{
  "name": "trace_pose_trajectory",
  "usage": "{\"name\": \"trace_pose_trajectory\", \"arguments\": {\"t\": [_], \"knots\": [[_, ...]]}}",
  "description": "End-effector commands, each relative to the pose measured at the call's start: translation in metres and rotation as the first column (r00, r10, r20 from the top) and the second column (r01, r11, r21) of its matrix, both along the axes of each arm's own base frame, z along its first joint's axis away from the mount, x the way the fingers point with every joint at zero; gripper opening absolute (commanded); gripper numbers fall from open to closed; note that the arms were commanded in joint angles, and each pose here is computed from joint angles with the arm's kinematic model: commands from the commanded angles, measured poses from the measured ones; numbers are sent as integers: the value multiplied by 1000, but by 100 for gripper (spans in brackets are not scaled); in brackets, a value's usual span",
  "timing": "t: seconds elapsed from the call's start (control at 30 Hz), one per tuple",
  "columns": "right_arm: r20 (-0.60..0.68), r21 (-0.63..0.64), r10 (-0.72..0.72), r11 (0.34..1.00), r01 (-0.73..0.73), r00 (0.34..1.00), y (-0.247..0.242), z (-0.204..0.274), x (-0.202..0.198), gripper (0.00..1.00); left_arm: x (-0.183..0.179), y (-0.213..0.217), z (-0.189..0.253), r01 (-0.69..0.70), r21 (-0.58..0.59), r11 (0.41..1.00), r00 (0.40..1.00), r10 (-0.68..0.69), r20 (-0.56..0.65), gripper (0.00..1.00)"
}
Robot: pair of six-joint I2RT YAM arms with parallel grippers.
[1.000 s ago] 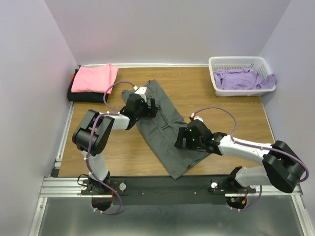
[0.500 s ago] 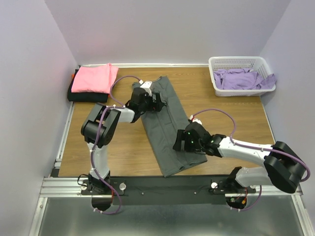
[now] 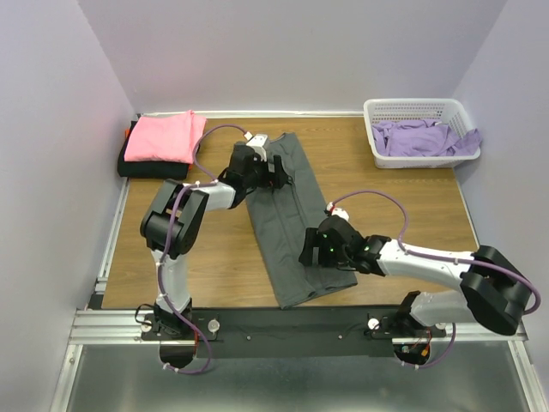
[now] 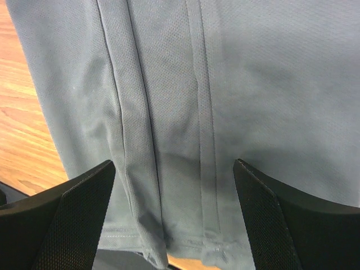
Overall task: Fold and stack the t-shirts
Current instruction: Fold the tshirt
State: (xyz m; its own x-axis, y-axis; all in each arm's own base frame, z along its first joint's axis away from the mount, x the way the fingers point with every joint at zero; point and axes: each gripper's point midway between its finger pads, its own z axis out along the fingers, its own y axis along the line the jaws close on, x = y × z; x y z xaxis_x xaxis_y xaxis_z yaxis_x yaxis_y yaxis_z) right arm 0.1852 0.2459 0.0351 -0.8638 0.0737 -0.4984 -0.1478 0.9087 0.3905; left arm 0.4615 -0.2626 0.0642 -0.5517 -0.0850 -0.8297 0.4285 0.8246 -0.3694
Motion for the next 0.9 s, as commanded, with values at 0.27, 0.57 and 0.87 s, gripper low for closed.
{"name": "trace_pose_trajectory", "arguments": {"t": [0.27,0.57,0.87], "knots": [[101,-44,-60,997,65,993,-30,27,2,93,-20,16,44,-48,14,999,996,46,79,98],[45,-100,-64,993,68,997,-43,0,-9,93,-30,16,0,-39,29,999,999,39,-5,98],[10,-90,-53,995,54,999,-36,-17,-13,93,-20,6,-18,-11,38,999,999,12,-38,98]]}}
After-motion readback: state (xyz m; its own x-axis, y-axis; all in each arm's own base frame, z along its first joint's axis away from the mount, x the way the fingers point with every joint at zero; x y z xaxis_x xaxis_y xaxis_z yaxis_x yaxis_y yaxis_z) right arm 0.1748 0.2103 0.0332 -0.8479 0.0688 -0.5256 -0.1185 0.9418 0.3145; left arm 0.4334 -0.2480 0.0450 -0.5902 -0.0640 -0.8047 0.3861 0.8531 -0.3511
